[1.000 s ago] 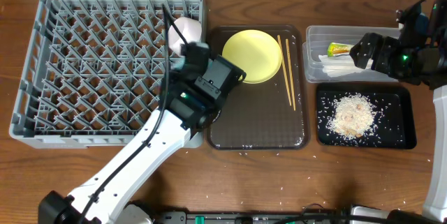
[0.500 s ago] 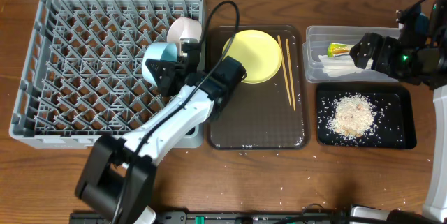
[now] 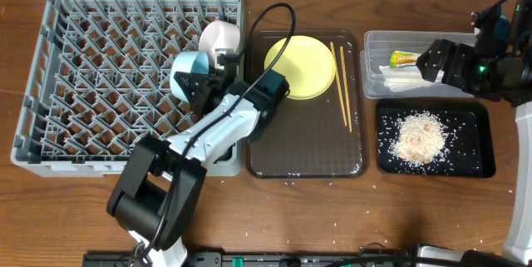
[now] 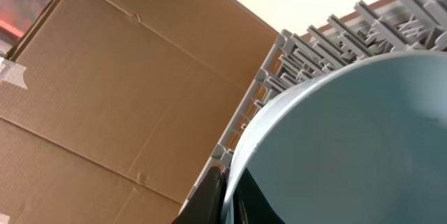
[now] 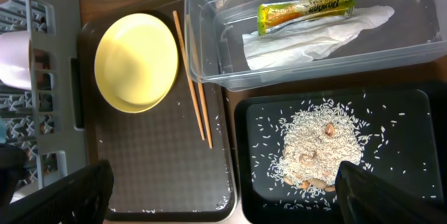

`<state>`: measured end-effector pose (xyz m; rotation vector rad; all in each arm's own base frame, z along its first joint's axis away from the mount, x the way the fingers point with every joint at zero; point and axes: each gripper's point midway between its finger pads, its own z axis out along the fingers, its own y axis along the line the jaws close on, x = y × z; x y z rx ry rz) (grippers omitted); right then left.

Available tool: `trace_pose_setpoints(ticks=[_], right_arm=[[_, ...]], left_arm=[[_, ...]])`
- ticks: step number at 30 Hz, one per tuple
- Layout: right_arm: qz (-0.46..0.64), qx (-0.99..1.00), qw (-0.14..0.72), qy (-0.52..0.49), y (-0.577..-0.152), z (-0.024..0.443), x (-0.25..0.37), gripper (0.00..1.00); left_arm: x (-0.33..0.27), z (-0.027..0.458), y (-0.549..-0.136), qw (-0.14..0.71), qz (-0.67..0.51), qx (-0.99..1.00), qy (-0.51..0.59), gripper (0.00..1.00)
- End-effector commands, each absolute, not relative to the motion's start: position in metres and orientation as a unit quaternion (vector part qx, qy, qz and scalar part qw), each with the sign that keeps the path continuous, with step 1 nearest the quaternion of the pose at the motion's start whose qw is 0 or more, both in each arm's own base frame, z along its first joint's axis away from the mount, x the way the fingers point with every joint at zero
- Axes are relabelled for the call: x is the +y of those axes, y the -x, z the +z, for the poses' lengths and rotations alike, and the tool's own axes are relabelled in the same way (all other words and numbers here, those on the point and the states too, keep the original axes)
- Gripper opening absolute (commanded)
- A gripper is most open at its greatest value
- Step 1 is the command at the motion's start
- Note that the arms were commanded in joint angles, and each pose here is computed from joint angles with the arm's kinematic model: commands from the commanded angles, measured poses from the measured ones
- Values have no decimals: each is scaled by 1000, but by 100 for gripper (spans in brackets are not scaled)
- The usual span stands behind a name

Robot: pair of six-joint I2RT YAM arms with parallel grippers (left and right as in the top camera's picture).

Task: Sort waste into correct bins and load items into the dishwasher
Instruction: 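Carry the light-blue bowl left and set it in the rack, then move the left gripper to the yellow plate and pinch its edge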

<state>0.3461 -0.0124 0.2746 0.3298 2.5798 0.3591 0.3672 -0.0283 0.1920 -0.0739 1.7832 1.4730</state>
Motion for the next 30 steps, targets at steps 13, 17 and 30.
trace_pose_setpoints(ticks=[13,17,30], right_arm=[[131,949,259,-125,-347,278,-14,99],[131,949,259,-125,-347,278,-14,99],[131,949,259,-125,-347,278,-14,99]], left_arm=[[-25,142,-367,357,513,779,55,7],[-34,134,-365,350,495,794,46,8],[-66,118,-346,303,446,842,-8,24]])
